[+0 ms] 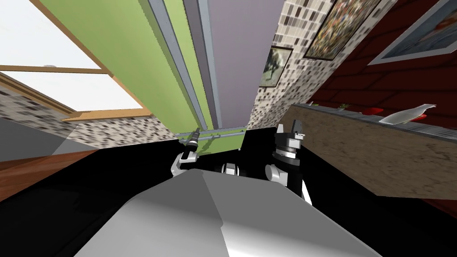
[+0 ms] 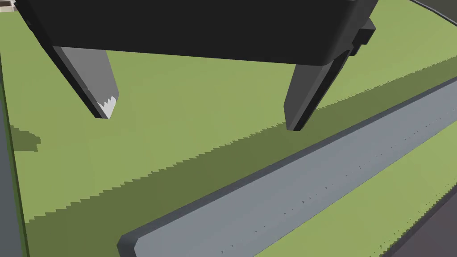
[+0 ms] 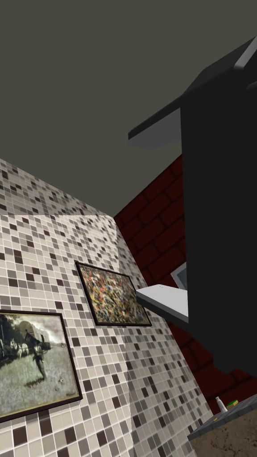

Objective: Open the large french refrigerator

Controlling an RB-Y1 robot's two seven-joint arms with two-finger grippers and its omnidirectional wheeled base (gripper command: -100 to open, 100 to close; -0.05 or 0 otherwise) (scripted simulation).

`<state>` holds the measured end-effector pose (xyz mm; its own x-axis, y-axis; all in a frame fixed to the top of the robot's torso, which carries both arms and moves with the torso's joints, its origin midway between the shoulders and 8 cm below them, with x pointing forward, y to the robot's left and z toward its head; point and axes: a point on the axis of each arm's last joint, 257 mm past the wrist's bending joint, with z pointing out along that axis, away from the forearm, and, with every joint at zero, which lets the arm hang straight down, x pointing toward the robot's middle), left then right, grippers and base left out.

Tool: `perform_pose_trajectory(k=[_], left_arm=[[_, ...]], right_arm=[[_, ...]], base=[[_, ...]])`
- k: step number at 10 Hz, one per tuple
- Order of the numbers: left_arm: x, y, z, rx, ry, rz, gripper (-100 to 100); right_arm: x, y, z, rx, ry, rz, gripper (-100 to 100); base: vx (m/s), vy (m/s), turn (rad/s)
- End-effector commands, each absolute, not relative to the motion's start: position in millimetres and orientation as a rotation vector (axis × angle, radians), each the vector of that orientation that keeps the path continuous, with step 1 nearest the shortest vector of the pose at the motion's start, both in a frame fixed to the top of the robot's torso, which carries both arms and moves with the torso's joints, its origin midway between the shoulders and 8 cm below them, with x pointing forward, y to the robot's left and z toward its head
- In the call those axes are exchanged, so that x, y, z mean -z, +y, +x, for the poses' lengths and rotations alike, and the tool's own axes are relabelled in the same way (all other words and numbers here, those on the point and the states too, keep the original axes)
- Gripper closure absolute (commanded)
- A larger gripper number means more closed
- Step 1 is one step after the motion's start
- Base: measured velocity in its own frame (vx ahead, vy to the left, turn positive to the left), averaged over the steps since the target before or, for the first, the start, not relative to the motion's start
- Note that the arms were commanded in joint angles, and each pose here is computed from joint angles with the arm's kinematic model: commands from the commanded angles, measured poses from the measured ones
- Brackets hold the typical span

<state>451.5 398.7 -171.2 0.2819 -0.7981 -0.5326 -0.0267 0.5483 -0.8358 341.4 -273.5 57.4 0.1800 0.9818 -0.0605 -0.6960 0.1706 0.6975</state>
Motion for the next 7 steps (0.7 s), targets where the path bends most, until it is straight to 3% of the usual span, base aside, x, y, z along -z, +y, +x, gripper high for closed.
perform_pose_trajectory(k=[1,7], left_arm=[[189.8,410.1,454.0,0.548,1.235,-0.884,-100],[221.6,434.0,458.9,0.433,1.321,-0.916,-100]], right_arm=[[-57.4,-273.5,341.4,-1.291,0.582,0.601,0],[-57.4,-273.5,341.4,-1.291,0.582,0.601,0]], base=[[0.119,-0.087,0.047],[0.128,-0.122,0.039]])
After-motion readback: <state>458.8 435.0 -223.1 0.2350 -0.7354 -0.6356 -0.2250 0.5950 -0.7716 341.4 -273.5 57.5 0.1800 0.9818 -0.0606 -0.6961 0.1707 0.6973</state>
